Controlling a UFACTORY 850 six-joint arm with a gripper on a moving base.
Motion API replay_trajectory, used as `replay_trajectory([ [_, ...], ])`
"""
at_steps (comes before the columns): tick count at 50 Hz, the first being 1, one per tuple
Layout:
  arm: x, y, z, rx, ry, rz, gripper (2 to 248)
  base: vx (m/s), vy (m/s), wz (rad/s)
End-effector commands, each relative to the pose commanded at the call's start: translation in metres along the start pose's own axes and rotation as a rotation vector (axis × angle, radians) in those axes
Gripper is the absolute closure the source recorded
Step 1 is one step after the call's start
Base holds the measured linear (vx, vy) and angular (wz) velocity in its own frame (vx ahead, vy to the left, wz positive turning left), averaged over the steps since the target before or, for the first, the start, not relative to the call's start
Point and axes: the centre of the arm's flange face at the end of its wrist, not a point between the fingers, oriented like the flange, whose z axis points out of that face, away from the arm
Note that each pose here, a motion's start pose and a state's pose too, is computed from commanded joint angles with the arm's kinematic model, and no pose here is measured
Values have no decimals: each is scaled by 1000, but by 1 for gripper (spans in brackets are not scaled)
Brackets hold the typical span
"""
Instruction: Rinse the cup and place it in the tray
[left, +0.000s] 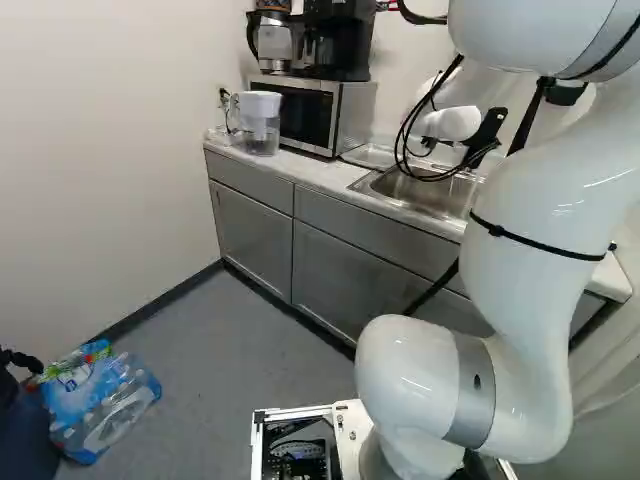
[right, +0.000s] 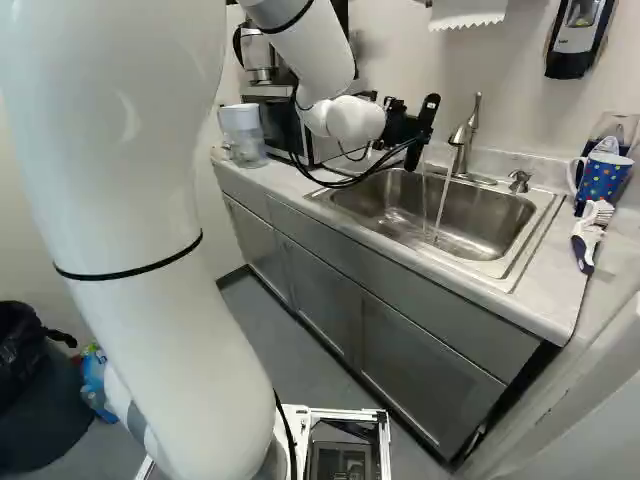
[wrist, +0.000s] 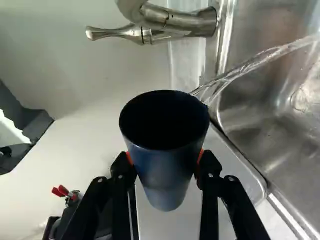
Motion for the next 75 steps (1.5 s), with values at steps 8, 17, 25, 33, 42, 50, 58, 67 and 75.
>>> replay_trajectory([
  [8,0,0,0,0,0,0,125,0,0,0],
  [17,0,0,0,0,0,0,125,0,0,0],
  [25,0,0,0,0,0,0,125,0,0,0],
  [33,0,0,0,0,0,0,125,0,0,0],
  [42,0,0,0,0,0,0,125,0,0,0],
  [50,0,0,0,0,0,-6,125,0,0,0],
  [58,0,0,0,0,0,-68,125,0,0,0],
  [67,0,0,0,0,0,-158,125,0,0,0],
  [75,0,0,0,0,0,-242,125,0,0,0],
])
